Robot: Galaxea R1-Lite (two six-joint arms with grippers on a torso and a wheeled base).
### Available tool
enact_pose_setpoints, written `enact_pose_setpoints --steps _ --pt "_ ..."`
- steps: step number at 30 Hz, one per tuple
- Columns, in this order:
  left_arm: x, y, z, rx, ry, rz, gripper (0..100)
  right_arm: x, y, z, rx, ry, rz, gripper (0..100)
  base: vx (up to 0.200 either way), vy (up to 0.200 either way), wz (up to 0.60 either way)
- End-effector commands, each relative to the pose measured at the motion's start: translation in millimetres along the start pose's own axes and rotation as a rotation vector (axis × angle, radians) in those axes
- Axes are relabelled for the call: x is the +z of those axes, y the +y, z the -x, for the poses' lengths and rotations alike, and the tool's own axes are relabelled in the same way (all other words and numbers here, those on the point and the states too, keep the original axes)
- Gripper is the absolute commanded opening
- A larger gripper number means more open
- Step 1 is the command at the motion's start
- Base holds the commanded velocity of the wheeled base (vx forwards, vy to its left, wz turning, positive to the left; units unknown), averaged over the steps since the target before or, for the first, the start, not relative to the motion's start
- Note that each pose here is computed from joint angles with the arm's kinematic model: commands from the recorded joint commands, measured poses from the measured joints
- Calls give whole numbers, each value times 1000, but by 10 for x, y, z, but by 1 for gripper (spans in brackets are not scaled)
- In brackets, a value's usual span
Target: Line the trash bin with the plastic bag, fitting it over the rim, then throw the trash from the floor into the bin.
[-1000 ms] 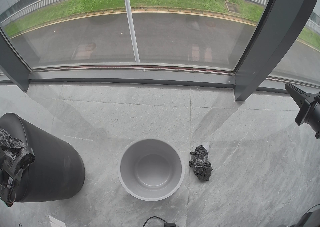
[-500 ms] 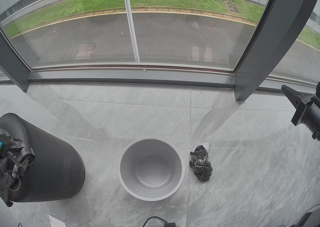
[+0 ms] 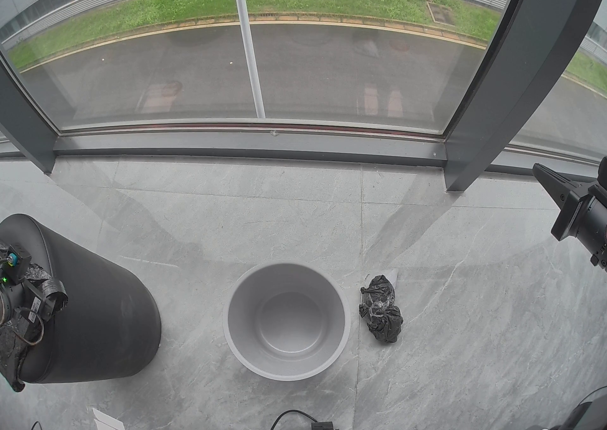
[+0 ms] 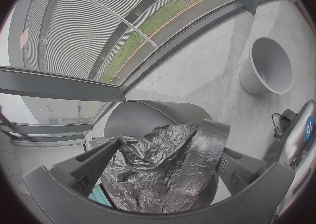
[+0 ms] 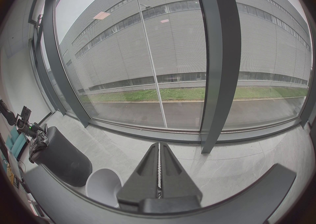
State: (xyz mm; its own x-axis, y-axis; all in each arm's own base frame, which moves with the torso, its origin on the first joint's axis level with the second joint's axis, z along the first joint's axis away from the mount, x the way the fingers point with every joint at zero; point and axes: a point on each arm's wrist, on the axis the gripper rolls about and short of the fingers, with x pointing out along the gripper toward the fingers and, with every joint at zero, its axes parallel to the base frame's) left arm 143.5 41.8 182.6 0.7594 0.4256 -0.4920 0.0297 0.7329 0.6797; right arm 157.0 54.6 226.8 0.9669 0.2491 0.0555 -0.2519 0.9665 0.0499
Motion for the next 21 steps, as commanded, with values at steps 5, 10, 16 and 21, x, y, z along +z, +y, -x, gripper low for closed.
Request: enact_pose_setpoints --steps 5,10,16,21 --pt "27 -8 -128 0 2 3 100 10 0 13 1 -6 0 0 0 0 0" --pt "1 -28 -102 -2 0 0 100 0 0 7 1 -1 0 0 0 0 0" --pt "-10 -35 -102 -3 4 2 100 -9 2 9 2 2 0 0 0 0 0" --pt "-20 -45 -100 -7 6 4 0 -7 2 9 2 1 0 0 0 0 0"
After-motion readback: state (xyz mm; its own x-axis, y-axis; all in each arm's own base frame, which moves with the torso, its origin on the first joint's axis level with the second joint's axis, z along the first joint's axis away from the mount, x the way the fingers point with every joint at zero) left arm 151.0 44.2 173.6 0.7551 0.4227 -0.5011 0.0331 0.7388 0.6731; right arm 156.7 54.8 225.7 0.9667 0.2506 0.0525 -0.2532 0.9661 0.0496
